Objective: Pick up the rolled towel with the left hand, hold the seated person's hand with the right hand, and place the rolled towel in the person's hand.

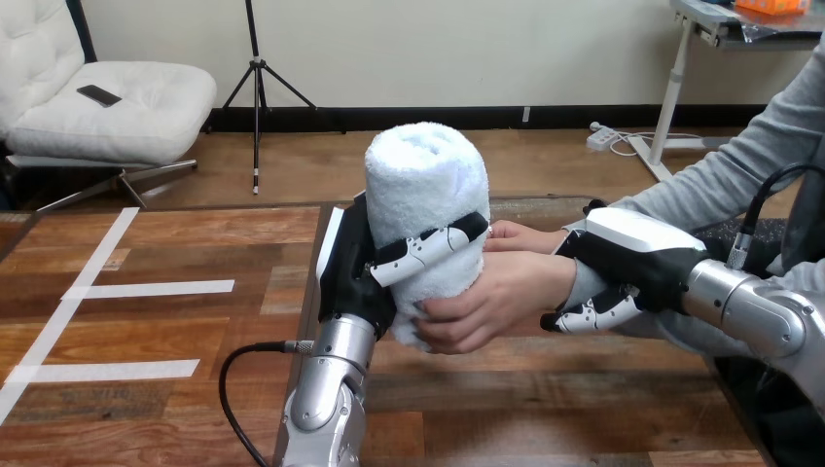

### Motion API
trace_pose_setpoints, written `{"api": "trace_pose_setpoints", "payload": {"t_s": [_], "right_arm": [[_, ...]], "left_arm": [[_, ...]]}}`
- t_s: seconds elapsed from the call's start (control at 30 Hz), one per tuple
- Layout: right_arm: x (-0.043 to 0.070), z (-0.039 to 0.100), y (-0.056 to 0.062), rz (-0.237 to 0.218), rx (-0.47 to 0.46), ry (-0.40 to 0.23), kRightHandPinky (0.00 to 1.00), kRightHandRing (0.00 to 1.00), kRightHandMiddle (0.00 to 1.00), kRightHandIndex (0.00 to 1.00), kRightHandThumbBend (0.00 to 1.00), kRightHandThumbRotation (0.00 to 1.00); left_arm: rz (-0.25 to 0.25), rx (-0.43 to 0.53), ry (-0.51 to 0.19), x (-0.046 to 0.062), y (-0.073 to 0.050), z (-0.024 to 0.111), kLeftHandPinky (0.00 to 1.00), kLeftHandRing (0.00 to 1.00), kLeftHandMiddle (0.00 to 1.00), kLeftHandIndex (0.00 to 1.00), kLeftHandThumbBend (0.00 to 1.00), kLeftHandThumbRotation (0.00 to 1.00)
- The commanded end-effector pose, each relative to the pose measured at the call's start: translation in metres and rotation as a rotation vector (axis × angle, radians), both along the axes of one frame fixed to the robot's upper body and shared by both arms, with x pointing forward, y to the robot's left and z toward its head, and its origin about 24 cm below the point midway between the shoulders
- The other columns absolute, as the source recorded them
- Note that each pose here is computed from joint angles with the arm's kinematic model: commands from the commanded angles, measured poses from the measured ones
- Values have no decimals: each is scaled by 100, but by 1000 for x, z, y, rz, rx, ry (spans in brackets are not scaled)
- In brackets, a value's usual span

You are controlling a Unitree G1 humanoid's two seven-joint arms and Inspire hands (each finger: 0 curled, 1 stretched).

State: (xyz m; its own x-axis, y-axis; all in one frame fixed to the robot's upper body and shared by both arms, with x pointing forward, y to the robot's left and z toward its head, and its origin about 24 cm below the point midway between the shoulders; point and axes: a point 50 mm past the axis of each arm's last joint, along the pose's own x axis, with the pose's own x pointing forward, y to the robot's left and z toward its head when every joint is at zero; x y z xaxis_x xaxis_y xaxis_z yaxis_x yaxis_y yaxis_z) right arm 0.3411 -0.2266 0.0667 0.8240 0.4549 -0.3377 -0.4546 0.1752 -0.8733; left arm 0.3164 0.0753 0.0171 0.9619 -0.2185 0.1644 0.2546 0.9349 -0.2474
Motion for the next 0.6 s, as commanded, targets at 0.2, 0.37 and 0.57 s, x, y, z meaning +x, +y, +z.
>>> {"api": "trace_pose_setpoints", "payload": {"t_s": [0.2, 0.37, 0.57], "right_arm": [[13, 31, 11, 21, 79, -134, 26, 29, 33, 32, 49, 29], [13, 30, 11, 28, 63, -139, 27, 30, 35, 34, 50, 30], [12, 29, 11, 27, 62, -138, 27, 31, 35, 35, 51, 30]], "left_arm": [[-136, 28, -80, 8, -29, 23, 55, 60, 64, 67, 92, 44], [-143, 57, -83, 9, -27, 23, 75, 76, 76, 77, 98, 60], [-162, 76, -83, 10, -23, 22, 92, 91, 86, 84, 100, 69]]}}
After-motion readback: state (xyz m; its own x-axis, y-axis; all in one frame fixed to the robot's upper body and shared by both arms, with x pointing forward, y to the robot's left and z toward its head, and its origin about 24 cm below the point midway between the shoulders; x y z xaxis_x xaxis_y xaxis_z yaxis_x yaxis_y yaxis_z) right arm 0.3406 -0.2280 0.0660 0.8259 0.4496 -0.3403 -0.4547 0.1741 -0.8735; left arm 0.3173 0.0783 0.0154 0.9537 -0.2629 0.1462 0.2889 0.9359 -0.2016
